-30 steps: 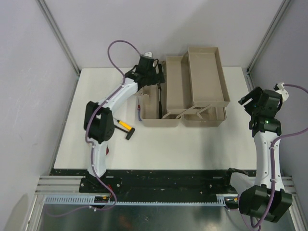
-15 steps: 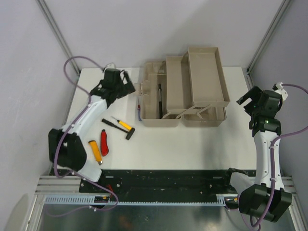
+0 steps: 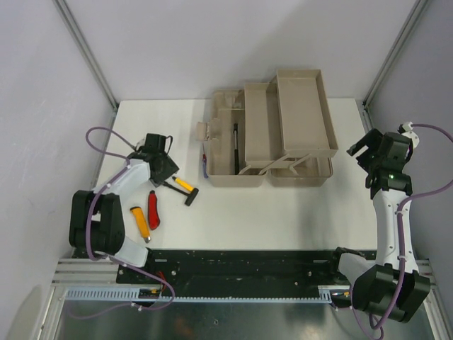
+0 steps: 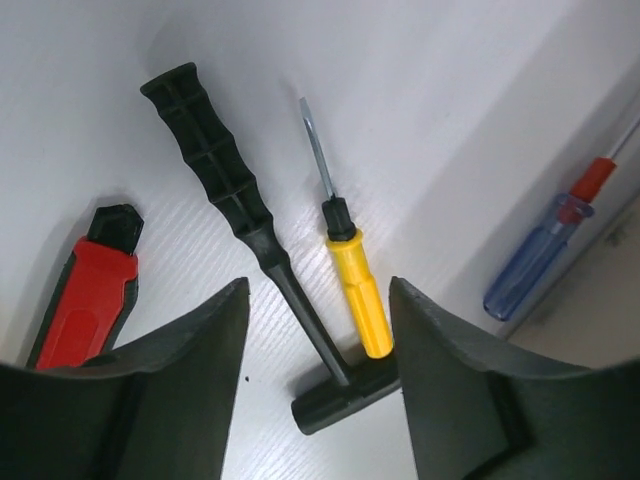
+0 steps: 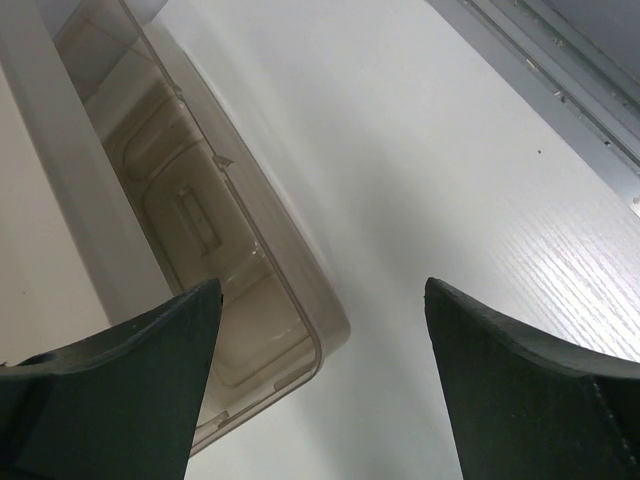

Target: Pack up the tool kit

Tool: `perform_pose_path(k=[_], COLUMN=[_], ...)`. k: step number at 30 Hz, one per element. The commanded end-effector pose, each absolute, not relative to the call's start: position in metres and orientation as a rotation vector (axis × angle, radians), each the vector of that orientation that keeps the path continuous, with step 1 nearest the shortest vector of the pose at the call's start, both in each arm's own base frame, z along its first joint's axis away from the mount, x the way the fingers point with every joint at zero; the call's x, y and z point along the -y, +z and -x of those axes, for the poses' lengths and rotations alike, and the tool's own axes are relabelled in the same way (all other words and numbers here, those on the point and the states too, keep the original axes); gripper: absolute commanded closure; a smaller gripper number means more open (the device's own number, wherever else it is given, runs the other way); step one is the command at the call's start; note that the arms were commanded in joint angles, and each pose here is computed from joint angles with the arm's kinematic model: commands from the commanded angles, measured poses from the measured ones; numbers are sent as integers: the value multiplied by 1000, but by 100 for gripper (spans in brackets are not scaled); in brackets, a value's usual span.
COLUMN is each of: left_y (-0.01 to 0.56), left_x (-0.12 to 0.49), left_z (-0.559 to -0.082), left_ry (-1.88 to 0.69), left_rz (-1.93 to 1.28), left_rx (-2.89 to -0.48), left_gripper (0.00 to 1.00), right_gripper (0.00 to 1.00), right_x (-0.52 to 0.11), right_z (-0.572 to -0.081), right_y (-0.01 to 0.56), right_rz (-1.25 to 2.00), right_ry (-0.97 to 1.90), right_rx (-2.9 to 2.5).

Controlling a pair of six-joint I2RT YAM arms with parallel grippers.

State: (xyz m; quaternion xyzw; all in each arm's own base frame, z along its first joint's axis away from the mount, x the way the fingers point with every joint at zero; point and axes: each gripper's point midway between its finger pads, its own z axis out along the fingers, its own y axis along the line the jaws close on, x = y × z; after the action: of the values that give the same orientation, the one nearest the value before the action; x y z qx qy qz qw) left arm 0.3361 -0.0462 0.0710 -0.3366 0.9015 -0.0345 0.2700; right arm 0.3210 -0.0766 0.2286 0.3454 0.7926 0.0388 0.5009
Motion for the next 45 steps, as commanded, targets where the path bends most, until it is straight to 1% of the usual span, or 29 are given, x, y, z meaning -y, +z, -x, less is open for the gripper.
perform_pose_path(k=[1,5,9,18,29,39,41,42,45], left_y=[73,57,46,39,21,9,9,9,8], left_x=[47,44,44,38,34,29,27,26,24], left_z=[-352,-346,-340,-332,-318,-327,-329,-330,-330], left_ry=[-116,-102,-113,-55,4,75,93,97,111], left_rz=[957,1001,1044,1063,1097,1065,1041,1030,1005], left_rx=[-2397,-2429,-2458,-2480,-2527,-2559,-2565,-2567,-2577], left_gripper=[42,51,55,53,59,61,63,66,79], right_gripper=[14,14,14,15,17,17,17,17,17], right_x=[78,83,86,89,89,90,90,91,92], right_z=[-318,-317,-317,-320,-323,-327,-327,-327,-327], right_y=[230,233,234,230,221,222,221,221,220], right_rz=[-853,-862,-869,-896,-923,-917,-919,-918,-920], right_ry=[83,58,45,41,51,53,49,47,39], right_rx=[-1907,-1887,-1878,-1876,-1877,-1869,-1869,-1869,-1872])
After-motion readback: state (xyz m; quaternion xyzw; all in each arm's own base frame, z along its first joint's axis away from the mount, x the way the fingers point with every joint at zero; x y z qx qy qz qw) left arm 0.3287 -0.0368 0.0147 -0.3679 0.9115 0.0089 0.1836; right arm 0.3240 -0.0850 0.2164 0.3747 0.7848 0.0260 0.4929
